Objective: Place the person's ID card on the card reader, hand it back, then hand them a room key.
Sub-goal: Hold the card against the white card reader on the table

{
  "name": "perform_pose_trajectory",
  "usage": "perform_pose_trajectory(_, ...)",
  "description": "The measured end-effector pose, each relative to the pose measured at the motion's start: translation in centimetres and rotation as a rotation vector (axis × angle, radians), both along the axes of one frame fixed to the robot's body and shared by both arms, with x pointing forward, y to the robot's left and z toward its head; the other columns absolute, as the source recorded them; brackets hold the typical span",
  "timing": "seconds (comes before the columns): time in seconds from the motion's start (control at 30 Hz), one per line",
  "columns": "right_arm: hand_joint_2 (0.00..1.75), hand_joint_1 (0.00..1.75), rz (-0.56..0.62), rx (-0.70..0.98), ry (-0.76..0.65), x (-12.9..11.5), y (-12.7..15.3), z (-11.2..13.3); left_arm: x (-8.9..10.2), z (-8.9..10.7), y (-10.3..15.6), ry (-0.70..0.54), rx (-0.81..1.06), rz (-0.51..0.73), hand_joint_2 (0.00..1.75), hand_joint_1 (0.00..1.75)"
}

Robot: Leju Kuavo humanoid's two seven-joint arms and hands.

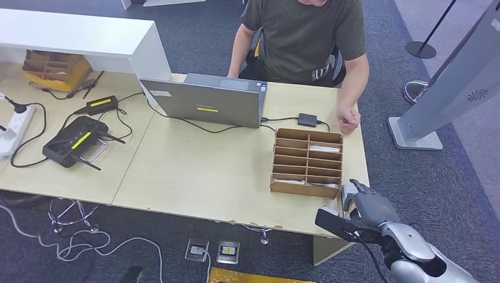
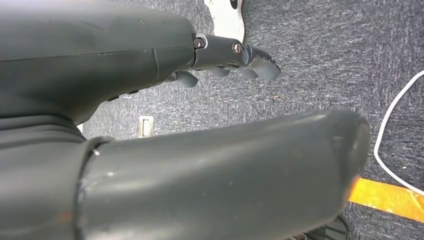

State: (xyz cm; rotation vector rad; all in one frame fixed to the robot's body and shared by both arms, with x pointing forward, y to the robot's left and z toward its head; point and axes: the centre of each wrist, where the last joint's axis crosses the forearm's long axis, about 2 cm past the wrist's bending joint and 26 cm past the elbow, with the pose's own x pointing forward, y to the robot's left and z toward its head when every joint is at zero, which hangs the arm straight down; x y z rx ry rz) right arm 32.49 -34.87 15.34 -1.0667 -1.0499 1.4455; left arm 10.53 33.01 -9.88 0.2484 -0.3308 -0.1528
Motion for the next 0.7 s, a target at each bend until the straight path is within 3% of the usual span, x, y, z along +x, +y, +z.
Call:
perform_pose_trajectory(0.17, 1.75, 1.75, -0.030, 0.026, -0.040, 0.5, -0.4, 0.4, -0.4, -0.1, 0.2, 0.008, 0.001, 0.009, 0.00, 0.00)
perform_pose_trajectory(0.37, 1.75, 1.75, -0.108, 0.050, -0.132, 1.7, -2.4, 3.3, -0.8, -0.1, 0.5, 0.016, 0.008, 0.010, 0.00, 0.00)
perform_pose_trajectory(0.7, 1.75, 1.75, -0.154, 0.053, -0.167, 1.3, -3.9, 4.8, -0.8, -0.1, 0.5, 0.016, 0.011, -0.002, 0.00, 0.00)
